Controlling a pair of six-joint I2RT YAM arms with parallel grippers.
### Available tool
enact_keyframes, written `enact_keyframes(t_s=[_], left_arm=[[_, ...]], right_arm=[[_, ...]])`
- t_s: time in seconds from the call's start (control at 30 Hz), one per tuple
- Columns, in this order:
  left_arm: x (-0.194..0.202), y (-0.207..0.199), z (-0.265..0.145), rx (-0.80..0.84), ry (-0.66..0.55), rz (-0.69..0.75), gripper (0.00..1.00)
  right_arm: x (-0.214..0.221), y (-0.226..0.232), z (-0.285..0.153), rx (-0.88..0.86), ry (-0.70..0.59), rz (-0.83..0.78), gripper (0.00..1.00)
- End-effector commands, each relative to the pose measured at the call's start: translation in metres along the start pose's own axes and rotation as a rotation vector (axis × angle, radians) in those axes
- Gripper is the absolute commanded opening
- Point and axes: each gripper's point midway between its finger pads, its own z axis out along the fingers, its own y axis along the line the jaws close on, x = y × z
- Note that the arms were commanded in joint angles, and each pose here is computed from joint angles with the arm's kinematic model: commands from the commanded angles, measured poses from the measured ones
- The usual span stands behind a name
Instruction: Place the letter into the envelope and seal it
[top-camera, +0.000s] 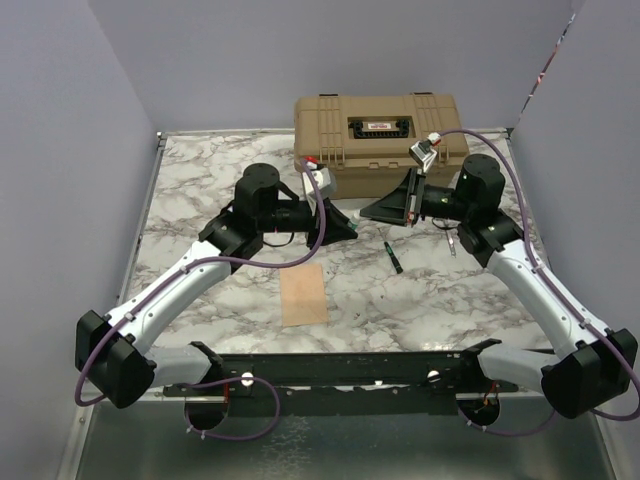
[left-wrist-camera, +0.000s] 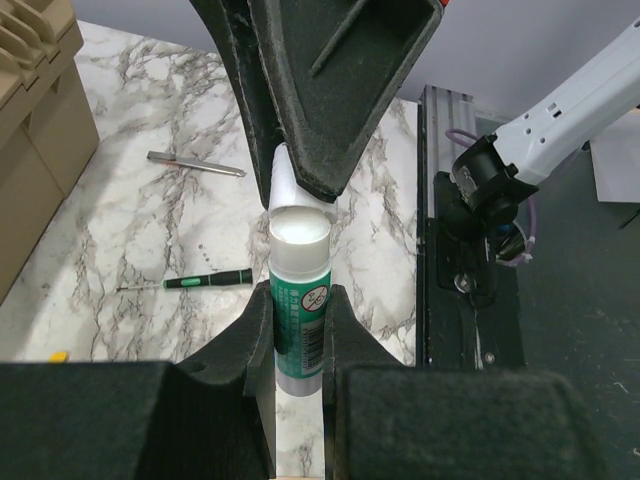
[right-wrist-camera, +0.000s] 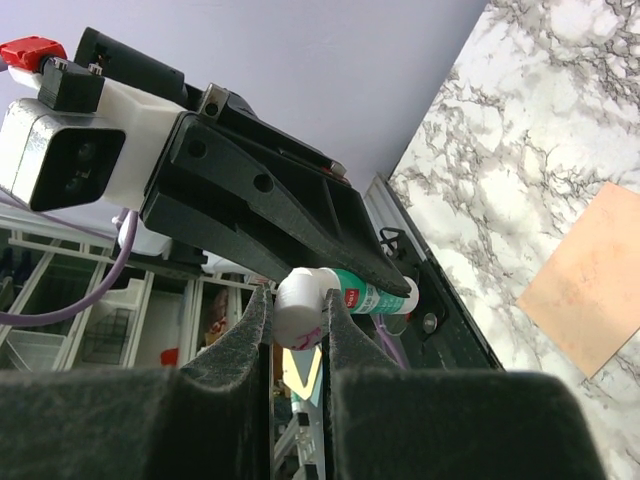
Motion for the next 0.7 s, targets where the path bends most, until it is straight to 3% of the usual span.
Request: enact_keyframes(t_s=[0.0, 0.67], left_arm=[[0.009, 0.003, 0.002, -0.003, 0.052, 0.002, 0.0], [0.015, 0.003, 0.007, 0.029, 0.108, -0.034, 0.0]], right_arm=[[0.0, 0.021, -0.001, -0.03, 0.023, -0.045, 0.01], [0.006, 0.007, 0.003, 0.061, 0.1, -0.055, 0.0]])
